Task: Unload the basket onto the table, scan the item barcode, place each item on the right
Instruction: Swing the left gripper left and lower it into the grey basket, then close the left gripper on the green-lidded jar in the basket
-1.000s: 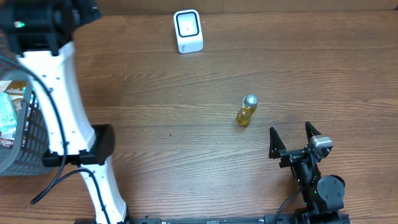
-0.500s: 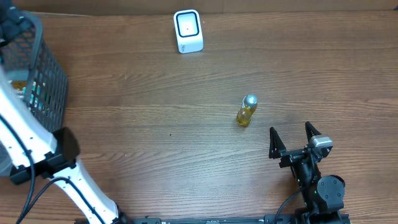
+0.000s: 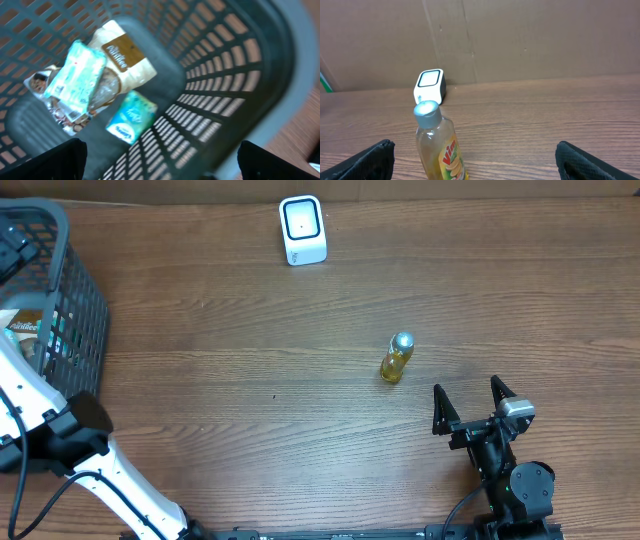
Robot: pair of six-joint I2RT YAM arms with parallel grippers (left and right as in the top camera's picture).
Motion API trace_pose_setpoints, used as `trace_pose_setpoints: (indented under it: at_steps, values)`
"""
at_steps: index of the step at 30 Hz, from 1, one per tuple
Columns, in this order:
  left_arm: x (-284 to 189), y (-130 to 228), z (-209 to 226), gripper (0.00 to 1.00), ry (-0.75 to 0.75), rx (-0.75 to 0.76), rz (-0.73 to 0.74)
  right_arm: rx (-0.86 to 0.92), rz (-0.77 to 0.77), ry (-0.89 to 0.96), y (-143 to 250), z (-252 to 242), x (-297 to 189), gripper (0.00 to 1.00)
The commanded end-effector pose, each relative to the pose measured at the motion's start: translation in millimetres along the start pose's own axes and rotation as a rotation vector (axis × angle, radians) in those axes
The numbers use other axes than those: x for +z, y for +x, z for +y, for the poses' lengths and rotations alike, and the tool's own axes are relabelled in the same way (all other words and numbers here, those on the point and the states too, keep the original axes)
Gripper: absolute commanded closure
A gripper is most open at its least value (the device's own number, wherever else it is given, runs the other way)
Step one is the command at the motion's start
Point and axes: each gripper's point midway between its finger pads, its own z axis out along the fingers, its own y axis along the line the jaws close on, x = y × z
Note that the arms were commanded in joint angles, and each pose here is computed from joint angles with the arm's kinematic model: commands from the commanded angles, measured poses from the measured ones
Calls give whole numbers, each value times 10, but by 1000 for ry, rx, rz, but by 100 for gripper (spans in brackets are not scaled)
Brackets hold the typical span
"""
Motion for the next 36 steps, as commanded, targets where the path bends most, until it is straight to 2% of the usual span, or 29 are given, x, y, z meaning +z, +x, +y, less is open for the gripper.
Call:
trace_pose_setpoints:
  at_steps: [1, 10, 16, 23, 36]
  values:
    - [-153, -22, 186, 0, -5, -22, -18, 1, 0, -7, 26, 9, 1, 0]
    - [128, 96, 526, 0, -62, -81, 88, 1, 0, -7, 26, 9, 1, 0]
    - [514, 251, 433, 0, 11, -4, 190, 1, 0, -7, 26, 9, 1, 0]
    - [984, 495, 475, 0, 19, 37, 291, 1, 0, -7, 24, 10, 0, 0]
    - [1725, 900, 539, 0, 34, 82, 366, 1, 0, -7, 26, 9, 1, 0]
